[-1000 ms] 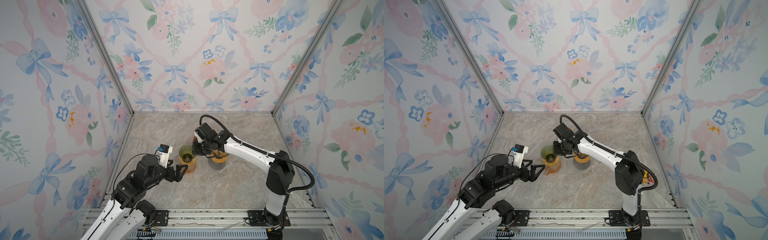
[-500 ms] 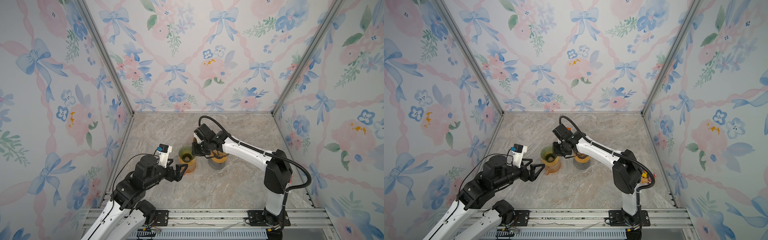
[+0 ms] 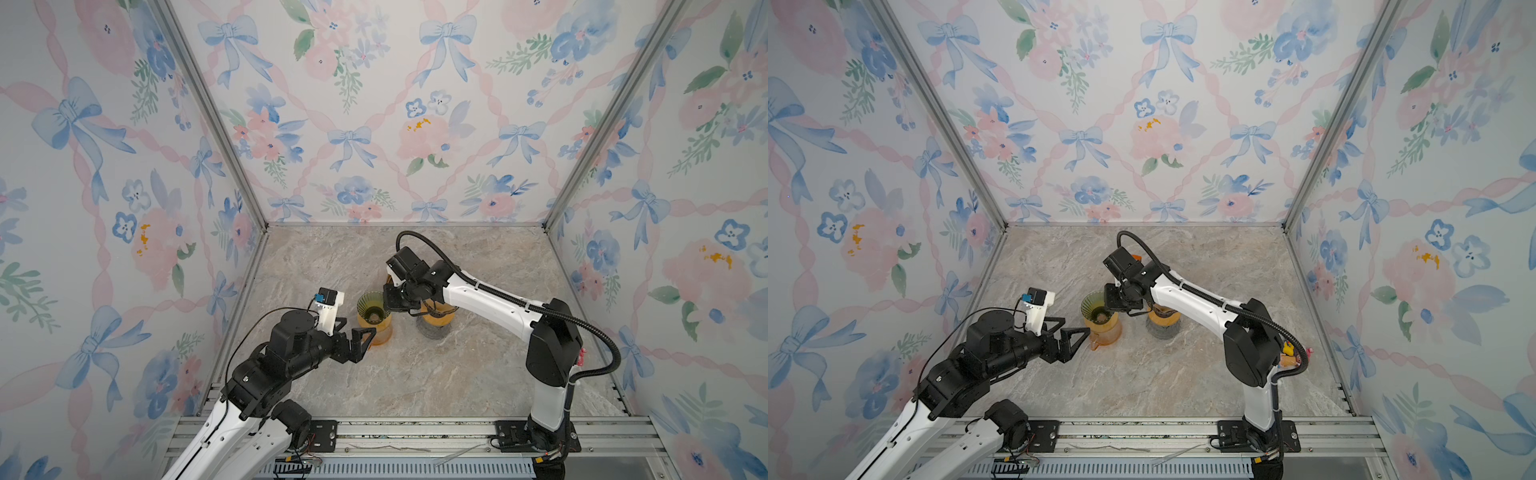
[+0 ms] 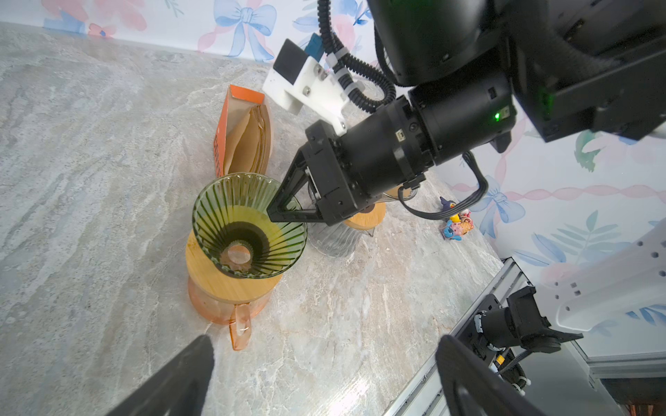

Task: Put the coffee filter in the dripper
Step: 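Lower the green dripper into the wooden ring's hole with the right gripper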

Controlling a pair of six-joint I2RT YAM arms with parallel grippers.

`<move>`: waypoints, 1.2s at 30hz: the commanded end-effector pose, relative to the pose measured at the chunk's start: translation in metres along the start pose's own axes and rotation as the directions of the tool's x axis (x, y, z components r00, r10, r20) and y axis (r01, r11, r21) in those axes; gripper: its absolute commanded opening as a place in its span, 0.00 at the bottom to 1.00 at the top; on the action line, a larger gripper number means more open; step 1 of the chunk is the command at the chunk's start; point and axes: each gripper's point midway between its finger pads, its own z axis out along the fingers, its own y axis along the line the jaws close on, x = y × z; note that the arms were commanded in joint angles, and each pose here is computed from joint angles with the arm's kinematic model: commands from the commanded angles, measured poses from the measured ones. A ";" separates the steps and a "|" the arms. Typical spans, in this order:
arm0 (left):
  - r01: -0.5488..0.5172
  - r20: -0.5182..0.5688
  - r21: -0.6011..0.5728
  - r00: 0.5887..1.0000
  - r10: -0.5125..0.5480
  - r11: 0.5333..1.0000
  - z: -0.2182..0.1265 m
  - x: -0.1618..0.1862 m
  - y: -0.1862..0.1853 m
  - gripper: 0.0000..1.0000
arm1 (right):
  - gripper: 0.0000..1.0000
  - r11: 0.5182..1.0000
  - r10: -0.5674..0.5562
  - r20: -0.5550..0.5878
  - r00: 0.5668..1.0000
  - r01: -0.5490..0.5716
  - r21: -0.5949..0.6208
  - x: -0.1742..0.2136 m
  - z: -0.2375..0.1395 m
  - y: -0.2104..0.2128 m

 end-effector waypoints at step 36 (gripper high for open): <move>-0.001 -0.026 -0.001 1.000 0.001 1.000 0.009 0.004 0.002 0.98 | 0.16 1.000 -0.010 0.026 1.000 0.010 0.007 0.000 -0.009 0.002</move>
